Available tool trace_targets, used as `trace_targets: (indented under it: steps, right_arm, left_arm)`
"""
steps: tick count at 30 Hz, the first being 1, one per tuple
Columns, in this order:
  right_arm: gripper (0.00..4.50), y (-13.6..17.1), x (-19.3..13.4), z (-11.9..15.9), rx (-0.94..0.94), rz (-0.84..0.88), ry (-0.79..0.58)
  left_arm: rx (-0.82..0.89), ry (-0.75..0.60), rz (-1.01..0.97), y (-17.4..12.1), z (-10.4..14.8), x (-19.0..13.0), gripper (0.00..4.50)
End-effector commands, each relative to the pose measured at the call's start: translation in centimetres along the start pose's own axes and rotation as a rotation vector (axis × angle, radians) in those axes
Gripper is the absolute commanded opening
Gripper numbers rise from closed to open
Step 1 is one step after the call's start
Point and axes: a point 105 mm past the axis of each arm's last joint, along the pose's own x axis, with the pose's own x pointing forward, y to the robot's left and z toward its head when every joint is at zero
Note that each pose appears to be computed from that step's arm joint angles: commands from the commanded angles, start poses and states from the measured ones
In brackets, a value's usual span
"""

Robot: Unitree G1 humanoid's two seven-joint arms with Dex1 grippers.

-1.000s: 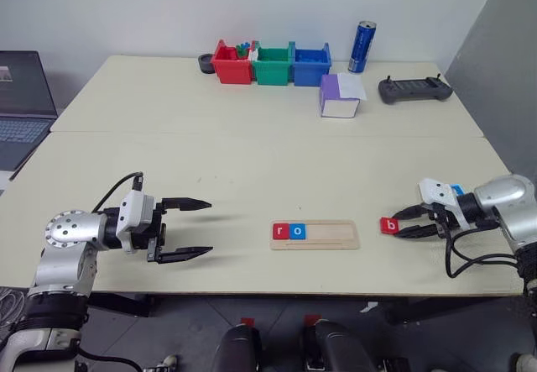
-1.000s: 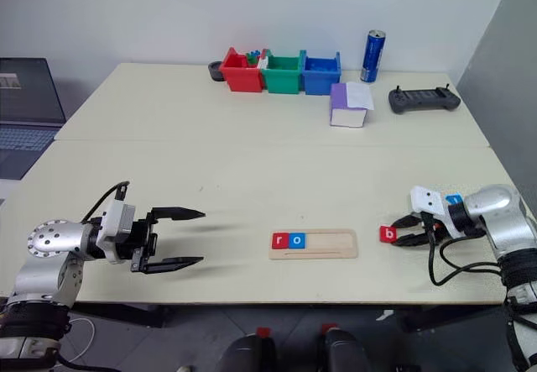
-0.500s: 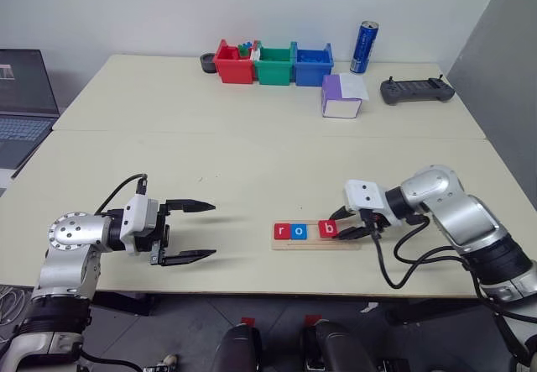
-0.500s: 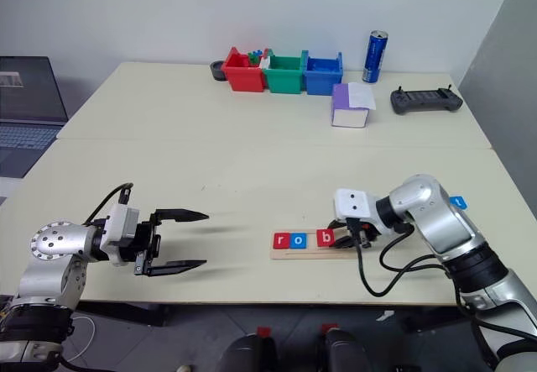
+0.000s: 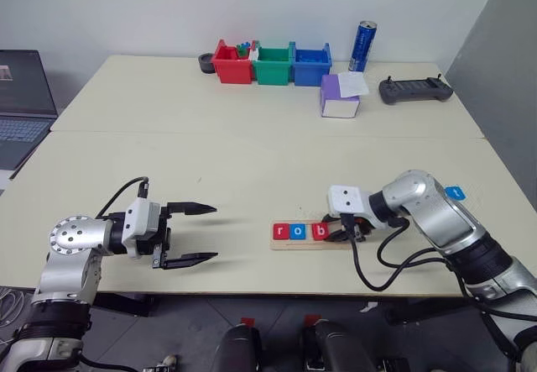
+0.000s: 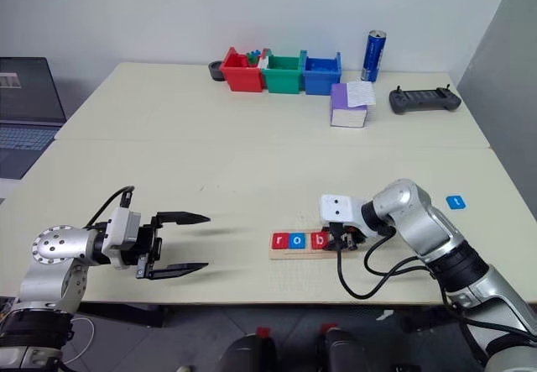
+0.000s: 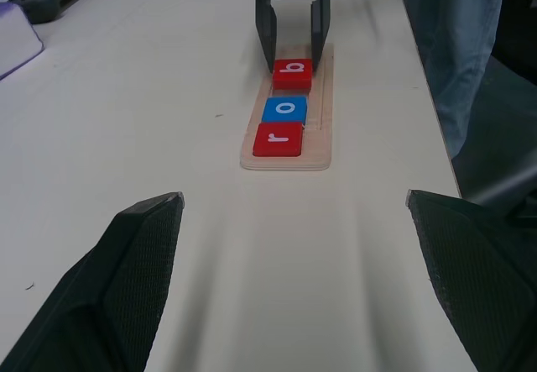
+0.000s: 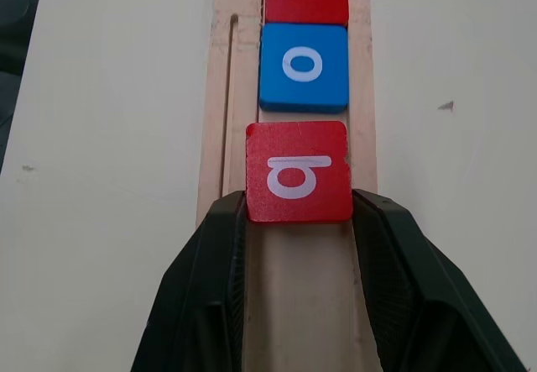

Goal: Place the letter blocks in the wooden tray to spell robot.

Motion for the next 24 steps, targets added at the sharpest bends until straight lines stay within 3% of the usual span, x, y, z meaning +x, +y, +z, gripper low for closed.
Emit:
trace_targets:
  steps: [1, 23, 24]
  right_arm:
    - [1.46, -0.69, -0.27, 1.05, -0.024, -0.03, -0.009]
    - [1.46, -0.13, 0.3, 0.85, 0.035, 0.004, -0.011]
    - [1.81, -0.09, 0.29, 0.83, 0.036, 0.006, -0.011]
  left_arm:
    - [0.035, -0.015, 0.008, 0.22, 0.82, -0.07, 4.5]
    - [0.04, -0.002, 0.022, 0.41, 0.68, -0.4, 4.5]
    - [0.041, -0.001, 0.022, 0.42, 0.67, -0.4, 4.5]
